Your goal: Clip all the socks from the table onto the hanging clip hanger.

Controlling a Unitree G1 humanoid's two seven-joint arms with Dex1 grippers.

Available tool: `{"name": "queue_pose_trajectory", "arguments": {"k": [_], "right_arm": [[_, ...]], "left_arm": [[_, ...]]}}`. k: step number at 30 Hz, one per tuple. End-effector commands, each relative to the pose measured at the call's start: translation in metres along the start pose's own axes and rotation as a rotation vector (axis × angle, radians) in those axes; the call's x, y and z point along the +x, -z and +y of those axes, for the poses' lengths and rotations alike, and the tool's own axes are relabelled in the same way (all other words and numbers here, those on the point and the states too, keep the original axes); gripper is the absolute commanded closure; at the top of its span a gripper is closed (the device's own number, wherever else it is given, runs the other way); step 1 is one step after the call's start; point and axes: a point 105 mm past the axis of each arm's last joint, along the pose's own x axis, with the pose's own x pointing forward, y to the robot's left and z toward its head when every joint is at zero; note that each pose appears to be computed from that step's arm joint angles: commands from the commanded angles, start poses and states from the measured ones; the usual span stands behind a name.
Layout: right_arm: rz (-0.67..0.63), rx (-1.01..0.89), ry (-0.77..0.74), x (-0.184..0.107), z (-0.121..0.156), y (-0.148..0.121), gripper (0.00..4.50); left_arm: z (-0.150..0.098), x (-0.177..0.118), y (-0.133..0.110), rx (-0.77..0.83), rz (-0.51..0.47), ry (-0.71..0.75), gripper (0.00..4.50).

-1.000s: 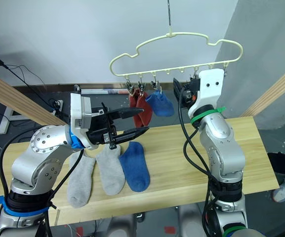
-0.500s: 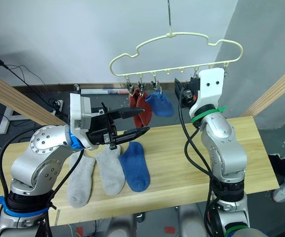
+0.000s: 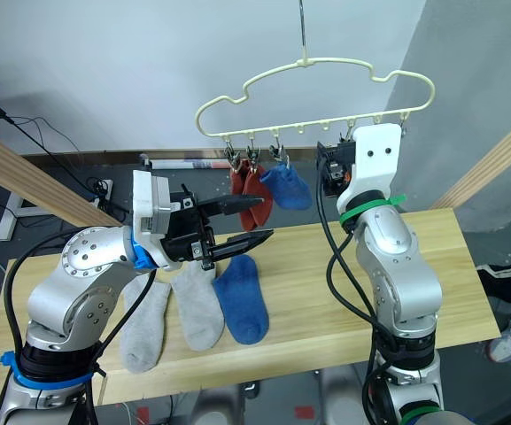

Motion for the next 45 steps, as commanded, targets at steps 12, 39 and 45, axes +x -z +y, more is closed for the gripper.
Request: {"name": "queue_pose_trajectory", "arguments": {"k": [12, 39, 45], "right_arm": [[-0.021, -0.070, -0.018, -0.037, -0.013, -0.008, 1.47], [-0.041, -0.255, 0.179, -0.056, -0.073, -0.019, 1.47], [-0.014, -0.223, 0.164, -0.046, -0.078, -0.015, 1.47]], "left_arm": [[-0.008, 0.035, 0.000, -0.023, -0.094, -0.057, 1.79], [0.005, 0.135, 0.012, 0.036, -0.212, -0.244, 1.79], [0.004, 0.139, 0.011, 0.037, -0.220, -0.247, 1.79]]}}
